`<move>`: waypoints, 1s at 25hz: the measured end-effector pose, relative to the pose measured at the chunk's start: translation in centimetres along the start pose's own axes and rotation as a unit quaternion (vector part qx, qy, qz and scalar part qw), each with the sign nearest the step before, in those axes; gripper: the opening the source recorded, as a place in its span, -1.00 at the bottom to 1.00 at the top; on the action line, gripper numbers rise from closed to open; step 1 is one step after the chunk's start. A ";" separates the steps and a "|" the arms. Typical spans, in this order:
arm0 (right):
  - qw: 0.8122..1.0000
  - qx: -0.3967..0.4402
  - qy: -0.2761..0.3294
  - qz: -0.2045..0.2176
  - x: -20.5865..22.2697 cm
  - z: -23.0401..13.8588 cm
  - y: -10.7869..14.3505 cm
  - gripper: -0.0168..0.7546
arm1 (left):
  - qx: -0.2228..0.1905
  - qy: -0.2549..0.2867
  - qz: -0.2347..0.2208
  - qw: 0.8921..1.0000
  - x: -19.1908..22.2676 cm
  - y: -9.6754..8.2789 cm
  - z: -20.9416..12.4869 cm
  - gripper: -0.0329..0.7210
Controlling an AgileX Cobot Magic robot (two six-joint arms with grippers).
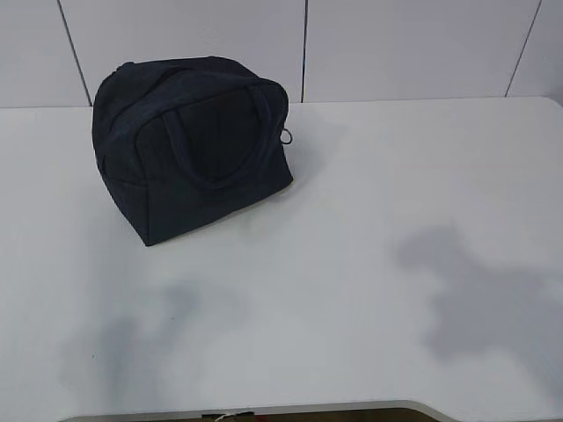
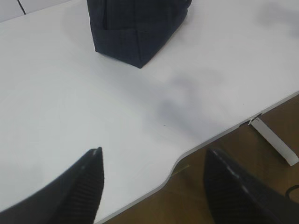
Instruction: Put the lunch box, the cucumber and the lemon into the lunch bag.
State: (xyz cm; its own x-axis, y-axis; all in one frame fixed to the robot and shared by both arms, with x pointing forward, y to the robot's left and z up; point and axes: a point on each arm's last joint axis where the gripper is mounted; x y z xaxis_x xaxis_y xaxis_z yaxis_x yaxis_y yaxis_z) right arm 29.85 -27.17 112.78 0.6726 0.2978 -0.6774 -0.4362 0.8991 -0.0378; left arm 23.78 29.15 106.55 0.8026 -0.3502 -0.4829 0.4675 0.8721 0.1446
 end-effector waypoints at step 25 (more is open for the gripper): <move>0.991 0.062 -0.097 -0.074 -0.1 -11.0 1.5 0.00 | 0.000 0.003 -0.003 1.000 -0.1 -0.4 -1.5 0.34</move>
State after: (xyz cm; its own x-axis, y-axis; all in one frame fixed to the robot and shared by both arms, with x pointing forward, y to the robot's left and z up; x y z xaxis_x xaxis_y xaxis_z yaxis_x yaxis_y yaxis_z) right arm 22.53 -29.43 104.68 0.8313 0.2055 -0.5164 -0.2556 0.9664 -0.0267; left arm 22.99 29.34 105.23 0.7976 -0.3532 -0.4891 0.4723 0.8699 0.1421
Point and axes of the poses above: a point on each arm's last joint axis where the gripper is mounted, x pointing out along that axis toward the gripper, y along the wrist's bending axis when the last joint is at zero, z = x × y, and after that the axes turned 7 degrees about x, right-handed
